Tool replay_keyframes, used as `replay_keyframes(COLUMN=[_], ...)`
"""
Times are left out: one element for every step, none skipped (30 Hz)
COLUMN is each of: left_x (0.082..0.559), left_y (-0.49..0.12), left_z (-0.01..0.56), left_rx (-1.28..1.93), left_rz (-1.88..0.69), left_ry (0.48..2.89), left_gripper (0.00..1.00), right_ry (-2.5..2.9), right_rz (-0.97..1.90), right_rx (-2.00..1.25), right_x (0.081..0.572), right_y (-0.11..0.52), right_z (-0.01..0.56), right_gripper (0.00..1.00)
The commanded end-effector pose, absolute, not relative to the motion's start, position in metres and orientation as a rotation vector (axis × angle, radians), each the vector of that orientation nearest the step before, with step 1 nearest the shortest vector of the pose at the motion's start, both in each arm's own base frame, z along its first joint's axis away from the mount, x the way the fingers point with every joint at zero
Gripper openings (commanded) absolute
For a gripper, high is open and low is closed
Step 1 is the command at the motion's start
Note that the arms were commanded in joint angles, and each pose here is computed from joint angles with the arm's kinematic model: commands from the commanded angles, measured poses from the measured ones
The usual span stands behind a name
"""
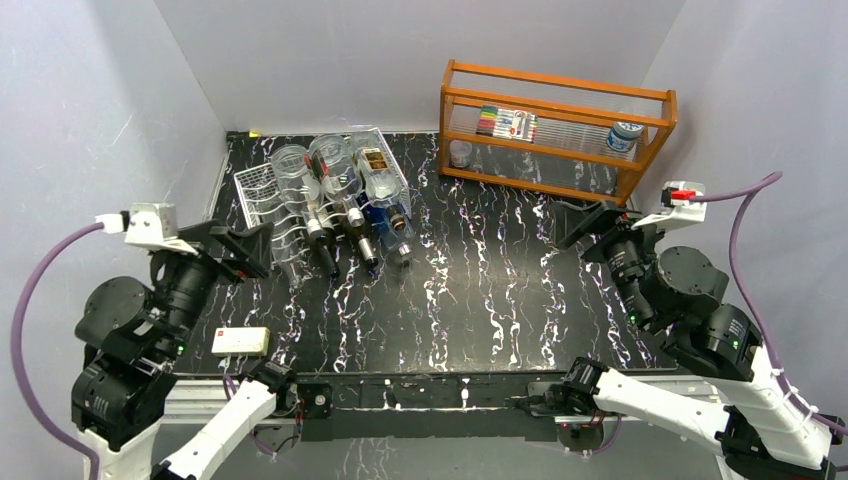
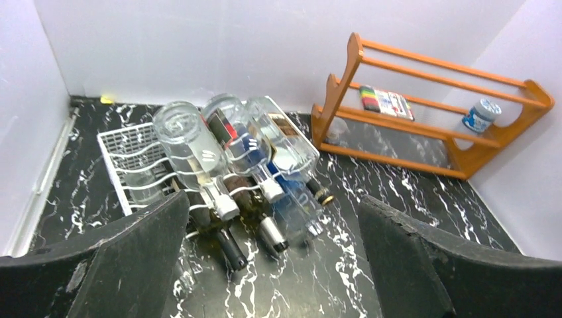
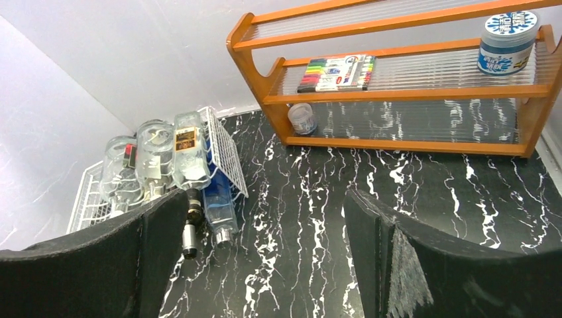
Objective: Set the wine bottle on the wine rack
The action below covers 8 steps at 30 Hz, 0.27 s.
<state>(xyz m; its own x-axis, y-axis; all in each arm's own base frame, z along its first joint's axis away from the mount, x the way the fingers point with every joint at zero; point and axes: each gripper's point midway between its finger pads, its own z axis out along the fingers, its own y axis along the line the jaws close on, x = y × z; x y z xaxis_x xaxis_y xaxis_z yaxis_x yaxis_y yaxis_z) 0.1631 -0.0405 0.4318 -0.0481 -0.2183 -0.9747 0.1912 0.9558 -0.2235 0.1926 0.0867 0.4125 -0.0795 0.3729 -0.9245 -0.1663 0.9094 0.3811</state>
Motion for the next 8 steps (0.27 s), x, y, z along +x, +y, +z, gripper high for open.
replay_keyframes(left_x=[0.1559,0.1543,0.153,0.1517,0.1512,0.1513,0.1512,0.1507], left_y=[-0.0221,-0.0196,-0.0175,-0.0158,-0.0146,-0.0141,-0.0142,-0.0155], left_z=[0.4521,0.4533,0.454,0.4545,0.4546,0.4536,0.4526,0.4512], left_rx=[-0.049,-0.056,-0.063,-0.069,-0.073,-0.076,-0.077,-0.073], left_rz=[-0.258,-0.251,-0.246,-0.243,-0.24,-0.237,-0.238,-0.245], left_ry=[1.519,1.513,1.507,1.503,1.502,1.505,1.509,1.51], left_gripper=[0.98,0.98,0.98,0.98,0.98,0.98,0.98,0.98], right_ry=[1.557,1.558,1.56,1.561,1.562,1.563,1.564,1.562], right_rz=[0.445,0.441,0.439,0.437,0.434,0.434,0.434,0.434], right_rx=[0.192,0.19,0.188,0.187,0.184,0.185,0.183,0.184], right_x=[0.1891,0.1894,0.1897,0.19,0.1904,0.1907,0.1911,0.1913], right_y=[0.0734,0.0737,0.0741,0.0746,0.0752,0.0756,0.0764,0.0766], right_z=[0.4258,0.4253,0.4247,0.4245,0.4238,0.4239,0.4234,0.4237], right_gripper=[0.98,0.98,0.98,0.98,0.98,0.98,0.98,0.98])
